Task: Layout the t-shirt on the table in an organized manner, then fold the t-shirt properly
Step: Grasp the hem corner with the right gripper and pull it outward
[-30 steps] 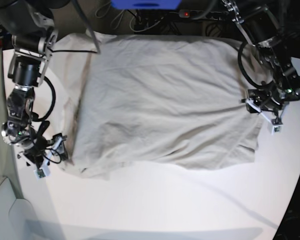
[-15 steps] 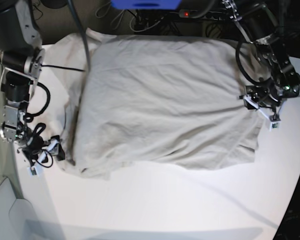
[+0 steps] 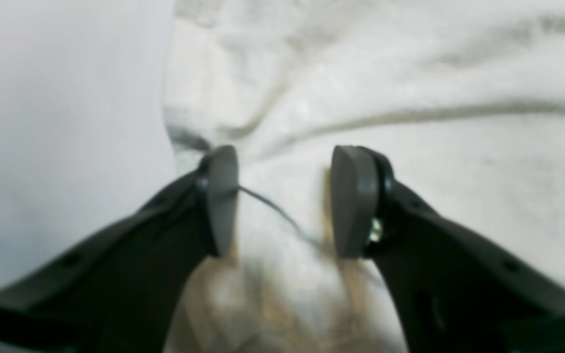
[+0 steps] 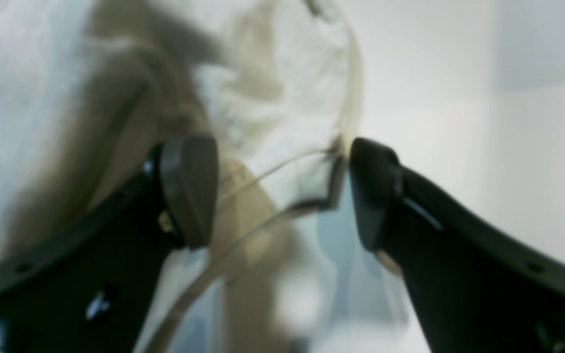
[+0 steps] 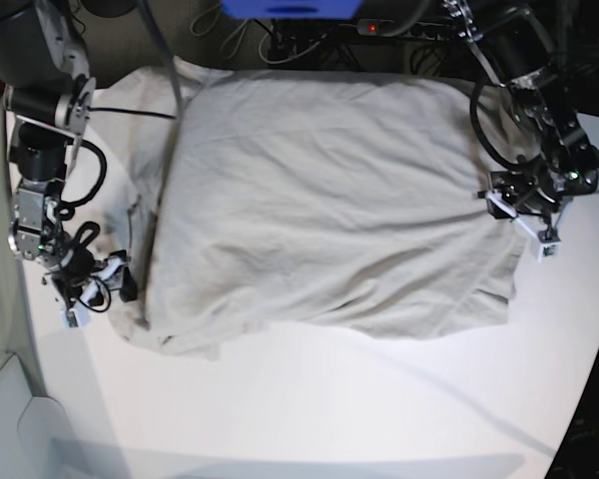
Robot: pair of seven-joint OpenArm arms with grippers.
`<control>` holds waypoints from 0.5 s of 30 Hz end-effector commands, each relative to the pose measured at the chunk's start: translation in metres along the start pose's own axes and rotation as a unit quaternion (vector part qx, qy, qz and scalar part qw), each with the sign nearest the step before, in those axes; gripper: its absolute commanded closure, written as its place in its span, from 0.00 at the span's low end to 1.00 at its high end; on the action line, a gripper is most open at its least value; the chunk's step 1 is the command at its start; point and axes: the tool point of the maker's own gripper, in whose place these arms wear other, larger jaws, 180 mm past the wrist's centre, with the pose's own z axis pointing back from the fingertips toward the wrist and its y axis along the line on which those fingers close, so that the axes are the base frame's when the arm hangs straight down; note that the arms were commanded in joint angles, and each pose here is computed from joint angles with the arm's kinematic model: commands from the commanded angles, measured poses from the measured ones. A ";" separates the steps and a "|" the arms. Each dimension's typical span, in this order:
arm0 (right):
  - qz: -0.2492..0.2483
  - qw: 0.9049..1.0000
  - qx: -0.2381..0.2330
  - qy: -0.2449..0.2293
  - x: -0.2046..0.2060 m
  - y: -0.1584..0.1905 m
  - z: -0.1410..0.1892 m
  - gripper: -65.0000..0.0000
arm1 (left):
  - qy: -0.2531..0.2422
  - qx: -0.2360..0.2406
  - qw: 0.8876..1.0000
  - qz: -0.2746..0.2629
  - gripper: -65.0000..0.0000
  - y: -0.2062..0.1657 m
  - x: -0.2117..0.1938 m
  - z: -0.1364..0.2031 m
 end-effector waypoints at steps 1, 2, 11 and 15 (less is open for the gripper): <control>0.009 1.000 -0.008 -0.010 0.016 -0.009 0.003 0.35 | -0.022 0.005 1.000 -0.003 0.53 0.004 0.015 0.005; 0.008 1.000 -0.007 -0.010 0.015 -0.008 0.002 0.35 | -0.022 0.005 1.000 -0.003 0.53 0.004 0.015 0.005; 0.003 1.000 0.006 -0.011 0.013 0.008 -0.005 0.88 | -0.018 0.005 1.000 -0.003 0.53 0.005 0.010 0.005; 0.005 1.000 0.006 -0.017 0.019 0.009 -0.005 1.00 | -0.016 0.006 1.000 -0.003 0.53 0.005 0.008 0.005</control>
